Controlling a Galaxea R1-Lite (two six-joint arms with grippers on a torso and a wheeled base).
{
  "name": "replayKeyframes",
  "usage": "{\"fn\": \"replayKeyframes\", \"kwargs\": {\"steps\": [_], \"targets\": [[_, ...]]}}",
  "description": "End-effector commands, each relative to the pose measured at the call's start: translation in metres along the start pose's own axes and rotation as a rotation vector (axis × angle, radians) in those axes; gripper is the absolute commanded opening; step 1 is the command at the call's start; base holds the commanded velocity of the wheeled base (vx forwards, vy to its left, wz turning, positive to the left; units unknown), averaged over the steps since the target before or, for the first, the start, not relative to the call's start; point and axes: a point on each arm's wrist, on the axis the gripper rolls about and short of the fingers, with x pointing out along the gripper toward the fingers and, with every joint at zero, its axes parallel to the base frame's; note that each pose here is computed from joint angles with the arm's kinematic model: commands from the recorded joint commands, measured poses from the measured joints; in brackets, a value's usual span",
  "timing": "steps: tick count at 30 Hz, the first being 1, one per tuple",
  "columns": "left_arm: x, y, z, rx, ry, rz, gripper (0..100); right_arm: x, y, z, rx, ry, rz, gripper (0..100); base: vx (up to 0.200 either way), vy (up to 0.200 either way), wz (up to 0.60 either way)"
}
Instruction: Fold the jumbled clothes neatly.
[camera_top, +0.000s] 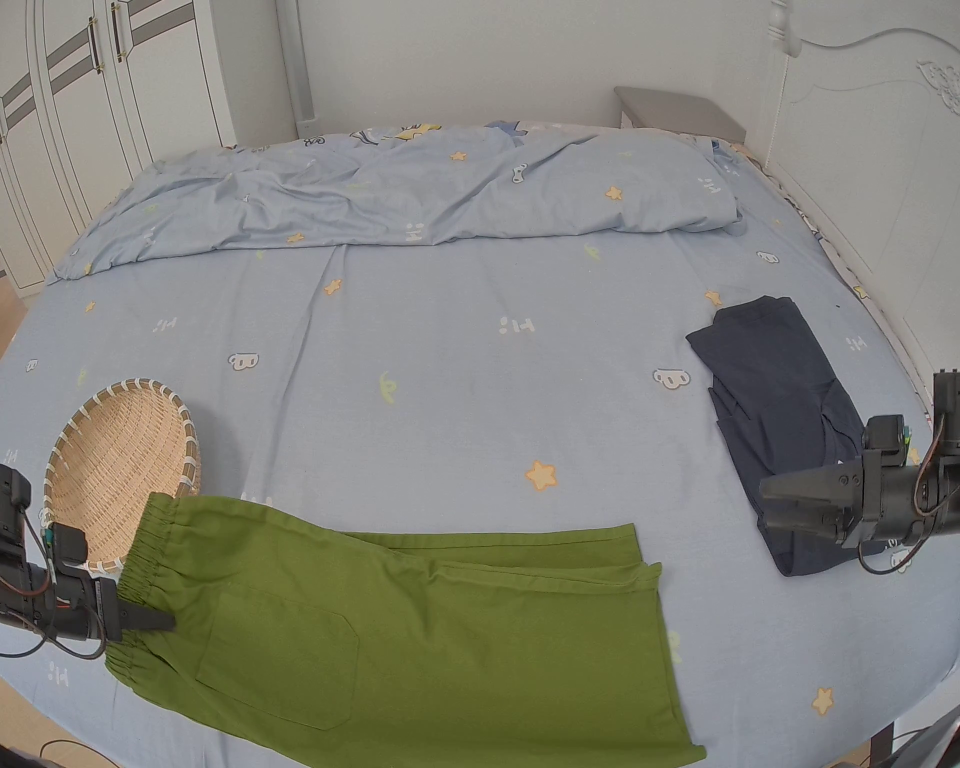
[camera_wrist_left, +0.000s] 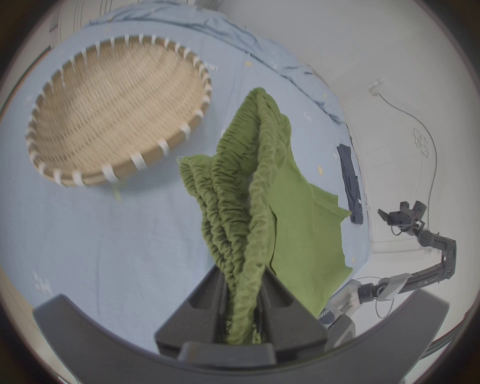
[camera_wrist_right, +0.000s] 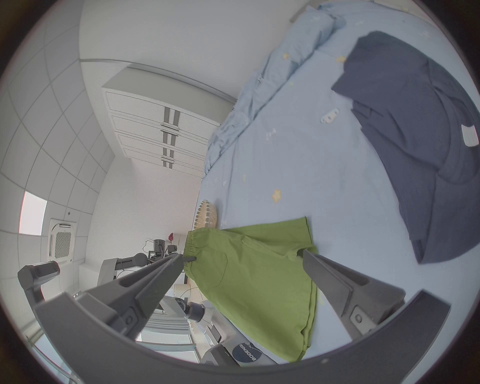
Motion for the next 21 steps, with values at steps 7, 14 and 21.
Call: {"fn": "replayKeyframes", "kwargs": {"steps": [7, 14, 21], "targets": [[-0.029, -0.013, 0.017, 0.103, -0.143, 0.043, 0, -0.007, 0.019, 0.009, -0.065, -0.043, 0.033, 100, 0.0, 0.0, 0.0], [-0.044, -0.045, 0.022, 0.209, -0.14, -0.01, 0, -0.008, 0.018, 0.008, -0.062, -0.043, 0.03, 100, 0.0, 0.0, 0.0], [-0.064, -0.086, 0.03, 0.276, -0.059, -0.094, 0, -0.007, 0.017, 0.007, -0.057, -0.043, 0.022, 100, 0.0, 0.0, 0.0]]}}
